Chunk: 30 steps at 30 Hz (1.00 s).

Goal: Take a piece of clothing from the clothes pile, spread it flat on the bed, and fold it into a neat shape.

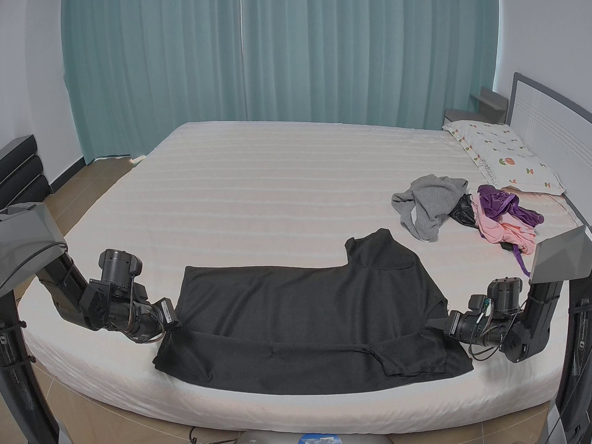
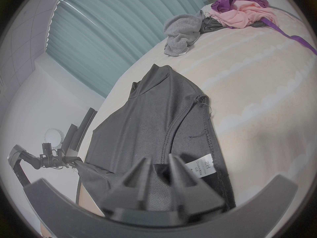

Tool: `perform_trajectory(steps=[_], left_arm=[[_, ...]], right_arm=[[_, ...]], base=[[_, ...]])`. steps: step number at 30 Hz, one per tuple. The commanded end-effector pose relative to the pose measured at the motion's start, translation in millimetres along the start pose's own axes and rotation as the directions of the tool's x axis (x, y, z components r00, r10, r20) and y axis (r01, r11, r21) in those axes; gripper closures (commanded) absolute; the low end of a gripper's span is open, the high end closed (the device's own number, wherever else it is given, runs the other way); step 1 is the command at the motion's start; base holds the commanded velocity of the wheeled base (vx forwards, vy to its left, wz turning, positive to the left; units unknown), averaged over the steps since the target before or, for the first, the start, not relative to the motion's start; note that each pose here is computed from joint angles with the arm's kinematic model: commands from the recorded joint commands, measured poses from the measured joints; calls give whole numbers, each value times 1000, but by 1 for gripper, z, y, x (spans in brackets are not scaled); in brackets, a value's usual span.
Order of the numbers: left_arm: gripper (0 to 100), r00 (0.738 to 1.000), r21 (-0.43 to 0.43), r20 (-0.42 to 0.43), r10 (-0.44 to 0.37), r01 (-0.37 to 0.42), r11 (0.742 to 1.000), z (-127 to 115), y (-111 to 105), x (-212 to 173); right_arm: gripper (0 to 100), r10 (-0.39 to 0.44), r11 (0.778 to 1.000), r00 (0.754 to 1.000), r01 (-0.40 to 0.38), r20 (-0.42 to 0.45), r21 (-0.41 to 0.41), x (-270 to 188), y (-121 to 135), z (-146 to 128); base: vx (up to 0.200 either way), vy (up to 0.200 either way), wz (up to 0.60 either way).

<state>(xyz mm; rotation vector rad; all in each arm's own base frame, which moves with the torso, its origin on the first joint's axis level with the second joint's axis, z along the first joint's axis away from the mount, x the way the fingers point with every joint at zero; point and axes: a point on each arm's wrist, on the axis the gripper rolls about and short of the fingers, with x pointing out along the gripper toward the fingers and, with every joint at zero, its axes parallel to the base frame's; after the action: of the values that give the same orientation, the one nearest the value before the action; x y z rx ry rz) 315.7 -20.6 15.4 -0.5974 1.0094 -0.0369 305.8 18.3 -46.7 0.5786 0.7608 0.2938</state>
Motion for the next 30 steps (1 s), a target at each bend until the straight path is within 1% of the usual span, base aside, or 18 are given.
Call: perform_trajectory(steps=[1,6,9,12,13,15,20,22,27,30], left_arm=[[100,1000,-2,5,-1,1,1000,1,-1,-2],[100,1000,-7,11,1,-1,1000,-1,1,-9],[100,1000,-15,19,3,-3,1000,-1,3,-15],[100,999,-28,32,9,-8,1000,-4,8,-25],[100,999,-28,32,9,-8,1000,-4,8,-25],[100,999,-38,40,12,-11,999,-7,10,-35],[100,999,-52,49,18,-15,999,-16,15,-51],[100,999,-56,51,17,-14,998,-23,16,-60],[100,999,-53,41,18,-16,998,-34,17,-69],[100,999,-56,39,18,-15,998,-38,18,-72]], right_arm=[[100,-3,1000,1000,3,-3,-12,-2,-1,-2],[100,0,1000,999,1,45,-14,-16,2,9],[100,3,1000,999,-2,52,-11,-27,5,9],[100,24,1000,998,-24,61,-7,-49,11,8],[100,24,1000,998,-24,61,-7,-49,11,8],[100,53,999,996,-52,69,-13,-64,18,5],[100,67,998,994,-65,87,-27,-82,26,-2],[100,76,997,992,-73,102,-37,-92,30,-7],[100,83,996,990,-79,111,-41,-105,33,-15],[100,106,994,988,-100,116,-51,-113,37,-19]], base=[[0,0,0],[0,0,0],[0,0,0],[0,0,0],[0,0,0],[0,0,0],[0,0,0],[0,0,0],[0,0,0],[0,0,0]])
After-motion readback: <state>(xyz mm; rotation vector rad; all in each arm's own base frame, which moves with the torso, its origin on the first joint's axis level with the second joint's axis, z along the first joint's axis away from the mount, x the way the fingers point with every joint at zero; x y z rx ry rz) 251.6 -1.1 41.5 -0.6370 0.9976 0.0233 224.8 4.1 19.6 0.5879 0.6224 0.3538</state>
